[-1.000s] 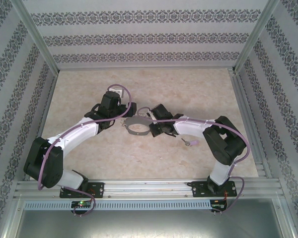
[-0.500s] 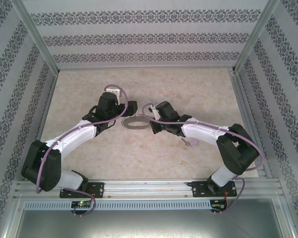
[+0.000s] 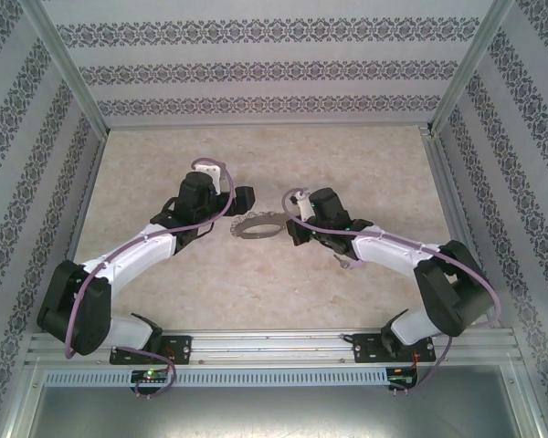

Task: Put the keys on the keyring

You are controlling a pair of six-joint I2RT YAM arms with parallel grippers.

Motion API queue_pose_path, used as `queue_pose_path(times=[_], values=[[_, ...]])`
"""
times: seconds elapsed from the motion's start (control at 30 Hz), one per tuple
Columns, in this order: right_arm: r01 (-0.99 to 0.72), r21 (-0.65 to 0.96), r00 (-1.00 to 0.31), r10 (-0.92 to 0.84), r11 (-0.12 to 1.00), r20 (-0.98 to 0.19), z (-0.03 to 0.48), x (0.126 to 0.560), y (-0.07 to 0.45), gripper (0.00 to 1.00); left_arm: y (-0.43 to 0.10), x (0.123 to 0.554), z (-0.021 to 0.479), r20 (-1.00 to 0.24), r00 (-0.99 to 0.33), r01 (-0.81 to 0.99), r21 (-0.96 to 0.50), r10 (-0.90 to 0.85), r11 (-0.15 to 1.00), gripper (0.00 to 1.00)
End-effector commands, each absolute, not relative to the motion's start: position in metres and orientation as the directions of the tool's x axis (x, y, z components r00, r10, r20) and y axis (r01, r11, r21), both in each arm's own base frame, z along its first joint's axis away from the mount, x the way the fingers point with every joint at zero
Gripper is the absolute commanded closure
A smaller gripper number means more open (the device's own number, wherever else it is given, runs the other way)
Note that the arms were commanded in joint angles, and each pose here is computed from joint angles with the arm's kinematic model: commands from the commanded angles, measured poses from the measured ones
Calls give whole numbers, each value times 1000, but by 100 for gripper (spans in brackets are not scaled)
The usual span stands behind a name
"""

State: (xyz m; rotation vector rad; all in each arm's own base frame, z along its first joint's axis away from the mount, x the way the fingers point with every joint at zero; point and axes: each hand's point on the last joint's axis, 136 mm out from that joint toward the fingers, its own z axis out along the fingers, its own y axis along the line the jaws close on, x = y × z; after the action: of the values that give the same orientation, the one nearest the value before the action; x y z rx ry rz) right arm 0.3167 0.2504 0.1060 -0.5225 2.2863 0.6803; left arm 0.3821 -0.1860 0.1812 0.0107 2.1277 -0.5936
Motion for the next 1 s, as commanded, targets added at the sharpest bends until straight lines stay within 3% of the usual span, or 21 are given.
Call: queue_pose_path(times=[0.0,0.6,0.97], values=[[-588,371,-617,-101,719,-780,141,318,255,100,-188,386,205,-802,-543,261,-444,-250,857,0],[-711,344,-319,154,613,-935,262,320,234,100,-216,381,268,-860,-465,468,-441,-212,766,0],[-806,266,-140,265,528,-954,308,308,231,100,-221,375,288,-873,-422,523,-456,-247,720,0]])
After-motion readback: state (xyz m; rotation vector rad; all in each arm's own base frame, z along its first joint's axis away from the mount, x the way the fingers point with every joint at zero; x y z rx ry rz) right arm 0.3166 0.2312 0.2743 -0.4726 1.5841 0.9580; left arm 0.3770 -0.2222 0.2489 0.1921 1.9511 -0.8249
